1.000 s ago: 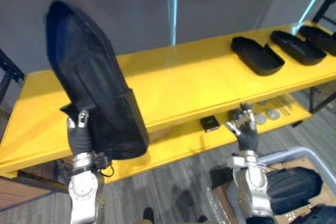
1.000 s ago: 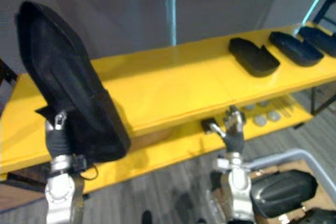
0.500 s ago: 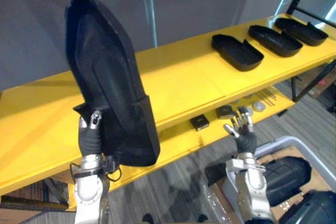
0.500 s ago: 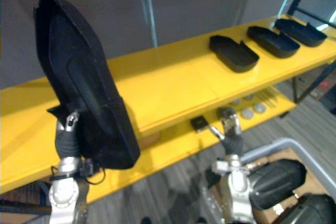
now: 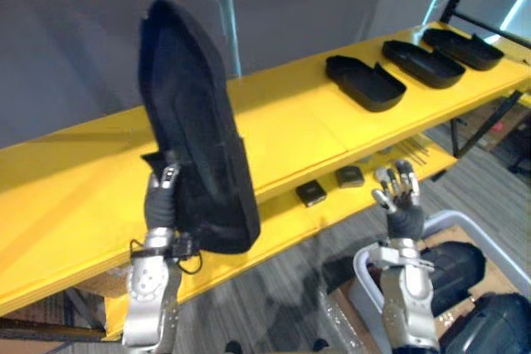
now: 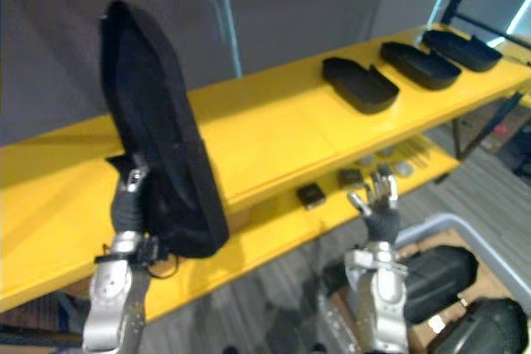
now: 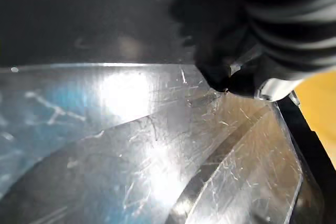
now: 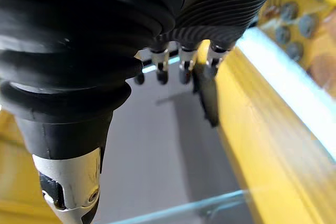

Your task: Walk over and take plastic housings, then place them on the shelf

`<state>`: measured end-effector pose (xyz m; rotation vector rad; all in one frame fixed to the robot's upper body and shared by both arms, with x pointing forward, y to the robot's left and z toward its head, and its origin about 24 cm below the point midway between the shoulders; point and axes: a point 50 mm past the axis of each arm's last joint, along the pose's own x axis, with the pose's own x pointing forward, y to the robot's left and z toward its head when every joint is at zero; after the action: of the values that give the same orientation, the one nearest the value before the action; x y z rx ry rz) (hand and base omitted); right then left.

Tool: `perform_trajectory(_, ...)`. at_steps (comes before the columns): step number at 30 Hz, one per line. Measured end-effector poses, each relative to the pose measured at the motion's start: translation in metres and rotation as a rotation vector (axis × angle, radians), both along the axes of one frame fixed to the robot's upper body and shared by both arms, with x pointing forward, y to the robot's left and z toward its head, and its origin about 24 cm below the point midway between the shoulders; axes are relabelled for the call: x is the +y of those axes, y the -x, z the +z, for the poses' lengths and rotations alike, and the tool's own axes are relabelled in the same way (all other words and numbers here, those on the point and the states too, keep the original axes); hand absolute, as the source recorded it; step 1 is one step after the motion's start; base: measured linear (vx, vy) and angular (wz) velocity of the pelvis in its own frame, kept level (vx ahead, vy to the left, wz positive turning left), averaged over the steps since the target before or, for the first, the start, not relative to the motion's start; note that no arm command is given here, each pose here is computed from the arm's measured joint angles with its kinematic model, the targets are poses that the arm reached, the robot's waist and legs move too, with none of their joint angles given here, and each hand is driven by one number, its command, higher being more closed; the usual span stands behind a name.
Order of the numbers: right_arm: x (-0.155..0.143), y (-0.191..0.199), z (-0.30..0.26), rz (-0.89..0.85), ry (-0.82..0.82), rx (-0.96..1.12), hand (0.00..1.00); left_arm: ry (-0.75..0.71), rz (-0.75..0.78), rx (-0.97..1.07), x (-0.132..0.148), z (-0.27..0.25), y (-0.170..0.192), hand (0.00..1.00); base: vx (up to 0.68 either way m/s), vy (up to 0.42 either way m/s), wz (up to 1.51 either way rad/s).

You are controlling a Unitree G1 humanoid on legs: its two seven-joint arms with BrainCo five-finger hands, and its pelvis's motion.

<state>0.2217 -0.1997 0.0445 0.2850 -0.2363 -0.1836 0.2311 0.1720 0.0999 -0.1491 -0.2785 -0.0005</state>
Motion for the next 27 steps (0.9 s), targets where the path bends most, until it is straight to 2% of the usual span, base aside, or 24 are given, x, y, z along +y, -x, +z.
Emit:
perform_trajectory(8,0.000,0.015,-0.016,0.024,-0.007,0.086,0.00,0.001,0.019,0.121,-0.006,-0.005,-0.039,1.00,0.03,0.014,-0.23)
perform_trajectory(16,0.012,0.022,-0.023,0.144,-0.001,0.134,0.00,-0.086,0.181,0.245,0.007,-0.008,-0.083,1.00,0.02,0.006,-0.19)
perform_trajectory(19,0.021,0.021,-0.024,0.189,0.002,0.149,0.00,-0.177,0.246,0.307,0.021,-0.005,-0.101,1.00,-0.01,0.001,-0.13)
perform_trajectory(21,0.025,0.021,-0.026,0.222,0.006,0.167,0.00,-0.232,0.318,0.387,0.041,-0.009,-0.110,1.00,-0.01,-0.004,-0.17)
perform_trajectory(24,0.029,0.025,-0.032,0.250,0.007,0.206,0.00,-0.278,0.414,0.474,0.067,-0.017,-0.113,1.00,0.01,-0.015,-0.26)
perform_trajectory(27,0.033,0.028,-0.035,0.275,0.000,0.232,0.00,-0.294,0.488,0.462,0.083,-0.003,-0.119,1.00,0.00,0.004,-0.07)
